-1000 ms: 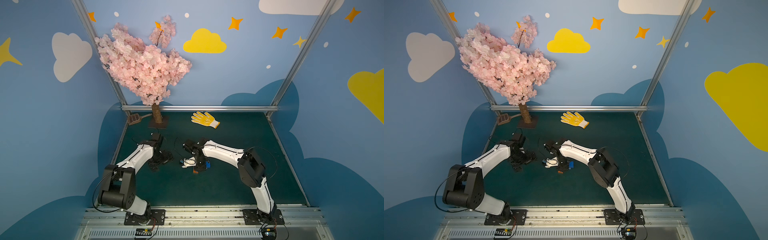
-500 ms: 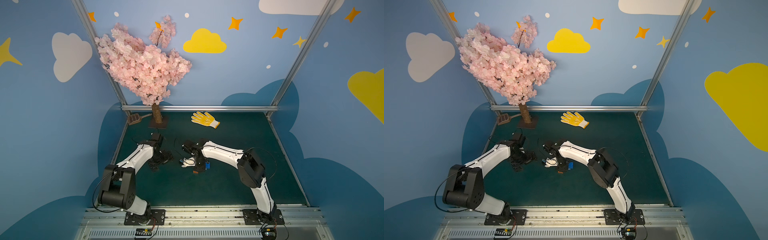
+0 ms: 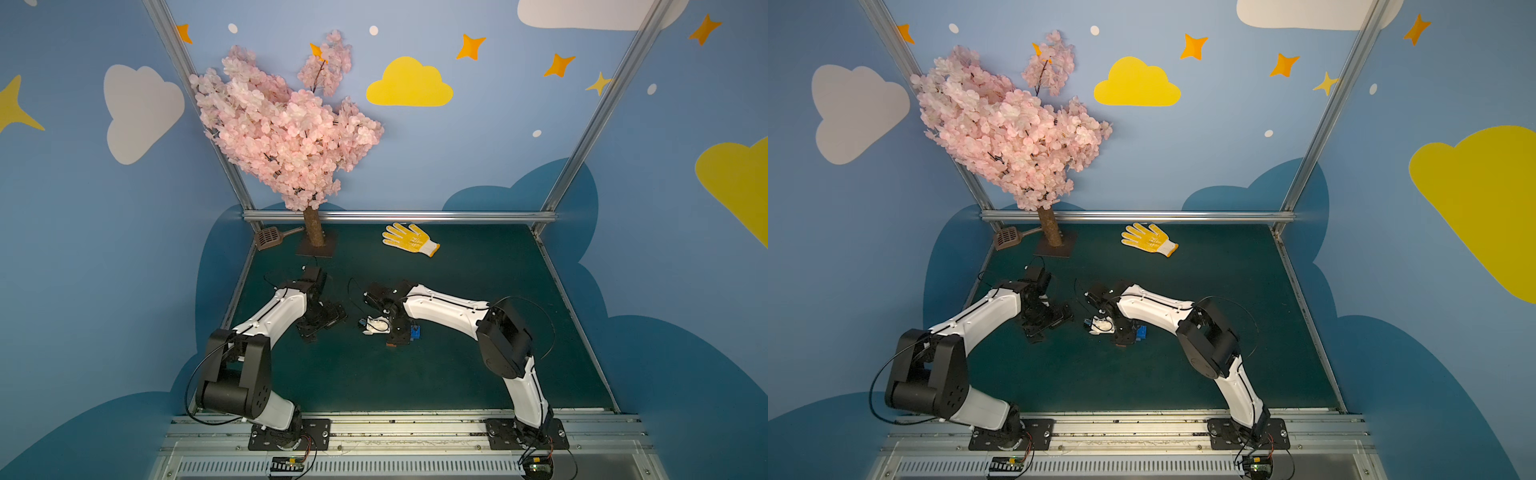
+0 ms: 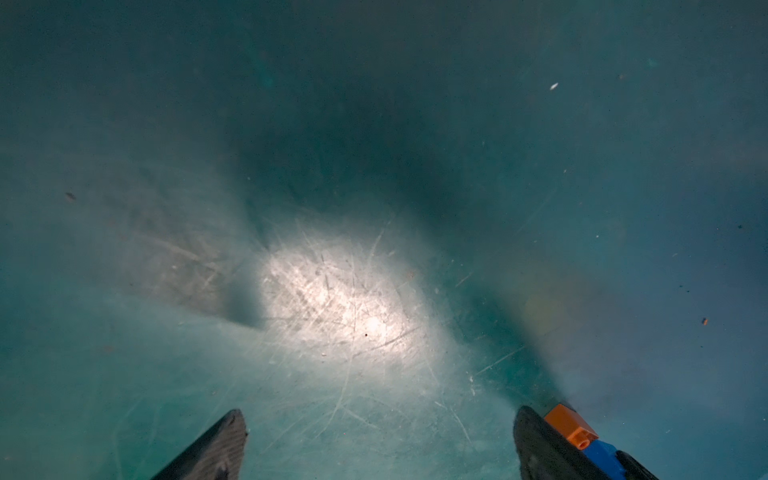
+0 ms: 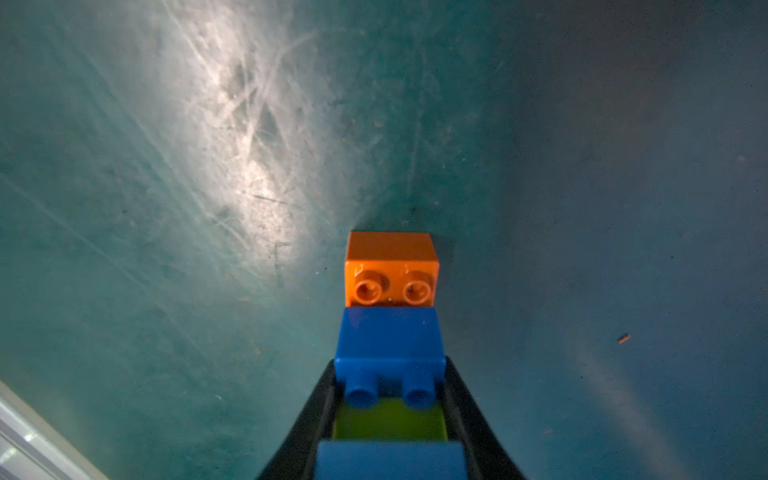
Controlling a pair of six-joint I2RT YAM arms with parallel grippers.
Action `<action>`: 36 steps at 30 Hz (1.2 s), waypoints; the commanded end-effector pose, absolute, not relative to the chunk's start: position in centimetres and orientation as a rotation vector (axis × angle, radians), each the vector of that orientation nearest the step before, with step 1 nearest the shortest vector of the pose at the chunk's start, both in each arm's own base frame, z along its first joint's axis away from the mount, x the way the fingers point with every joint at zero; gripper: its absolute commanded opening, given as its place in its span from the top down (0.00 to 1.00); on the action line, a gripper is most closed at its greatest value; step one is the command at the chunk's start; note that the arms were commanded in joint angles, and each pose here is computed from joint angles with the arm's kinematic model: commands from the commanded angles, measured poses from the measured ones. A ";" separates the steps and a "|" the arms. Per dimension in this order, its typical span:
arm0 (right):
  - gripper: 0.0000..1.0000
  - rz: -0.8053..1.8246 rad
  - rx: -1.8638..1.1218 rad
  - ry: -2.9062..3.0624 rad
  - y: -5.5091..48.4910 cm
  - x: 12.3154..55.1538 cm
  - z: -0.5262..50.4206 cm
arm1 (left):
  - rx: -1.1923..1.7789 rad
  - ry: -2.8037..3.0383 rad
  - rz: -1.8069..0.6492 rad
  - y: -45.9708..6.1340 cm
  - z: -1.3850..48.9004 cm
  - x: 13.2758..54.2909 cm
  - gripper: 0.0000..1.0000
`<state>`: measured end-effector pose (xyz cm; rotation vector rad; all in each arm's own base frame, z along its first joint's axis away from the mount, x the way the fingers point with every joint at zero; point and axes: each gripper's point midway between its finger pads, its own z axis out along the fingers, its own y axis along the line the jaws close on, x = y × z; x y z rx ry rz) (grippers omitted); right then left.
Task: Assemble the letter y with lego
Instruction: Assemble the lego brick with the lego brick.
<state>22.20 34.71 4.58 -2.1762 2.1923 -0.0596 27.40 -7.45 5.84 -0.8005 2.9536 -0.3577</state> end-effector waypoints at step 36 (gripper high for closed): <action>1.00 -0.080 -2.300 2.224 34.9 21.0 1.5 | -0.771 2.955 -0.368 -7.6 6.4 27.6 0.00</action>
